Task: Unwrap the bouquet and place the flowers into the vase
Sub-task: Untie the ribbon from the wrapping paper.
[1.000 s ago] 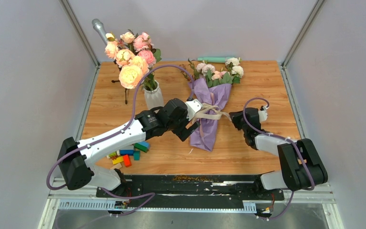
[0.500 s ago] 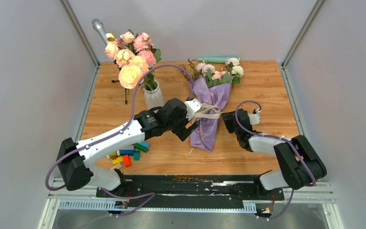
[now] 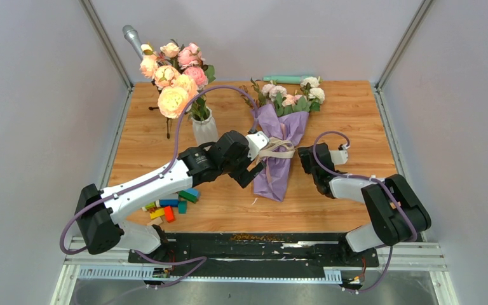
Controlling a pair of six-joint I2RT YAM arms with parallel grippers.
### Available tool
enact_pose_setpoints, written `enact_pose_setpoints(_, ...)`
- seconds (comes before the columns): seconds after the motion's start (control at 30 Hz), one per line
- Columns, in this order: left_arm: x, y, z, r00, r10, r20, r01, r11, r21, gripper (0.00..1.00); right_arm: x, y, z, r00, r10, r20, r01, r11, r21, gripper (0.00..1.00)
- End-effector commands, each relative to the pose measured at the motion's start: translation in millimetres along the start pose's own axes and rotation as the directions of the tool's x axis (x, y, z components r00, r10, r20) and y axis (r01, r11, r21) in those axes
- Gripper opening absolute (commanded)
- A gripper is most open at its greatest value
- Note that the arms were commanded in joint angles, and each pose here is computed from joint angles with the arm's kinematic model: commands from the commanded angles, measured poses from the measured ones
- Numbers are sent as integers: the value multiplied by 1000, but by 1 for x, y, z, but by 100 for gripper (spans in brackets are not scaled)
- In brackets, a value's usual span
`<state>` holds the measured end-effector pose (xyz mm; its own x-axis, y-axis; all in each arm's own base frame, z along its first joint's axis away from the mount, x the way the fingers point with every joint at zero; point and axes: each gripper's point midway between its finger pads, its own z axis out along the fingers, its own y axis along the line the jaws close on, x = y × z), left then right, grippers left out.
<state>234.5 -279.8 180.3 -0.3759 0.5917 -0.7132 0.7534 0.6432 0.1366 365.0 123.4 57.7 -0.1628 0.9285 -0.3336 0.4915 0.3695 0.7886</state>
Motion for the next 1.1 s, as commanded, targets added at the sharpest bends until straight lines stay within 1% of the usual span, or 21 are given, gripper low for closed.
enact_pose_setpoints(0.0,-16,3,-13,998,-4,68,4,1000,0,100,-13,25,-6,997,68,48,-65,995,-72,41)
enact_pose_setpoints(0.17,-17,1,-14,997,-8,71,7,1000,14,100,-21,28,-17,994,92,65,-86,992,-91,40)
enact_pose_setpoints(0.3,-17,1,-15,997,-9,73,8,1000,15,100,-22,31,-17,994,83,67,-77,993,-88,40)
enact_pose_setpoints(0.6,-16,0,-13,998,-8,65,7,1000,17,100,1,13,0,995,98,0,-98,994,-46,38)
enact_pose_setpoints(0.87,-14,1,-12,998,-6,60,5,1000,9,100,7,7,15,996,84,7,-84,996,-21,37)
enact_pose_setpoints(1.07,-13,1,-10,999,-4,53,3,1000,10,100,-4,12,18,996,70,58,-69,997,-15,38)
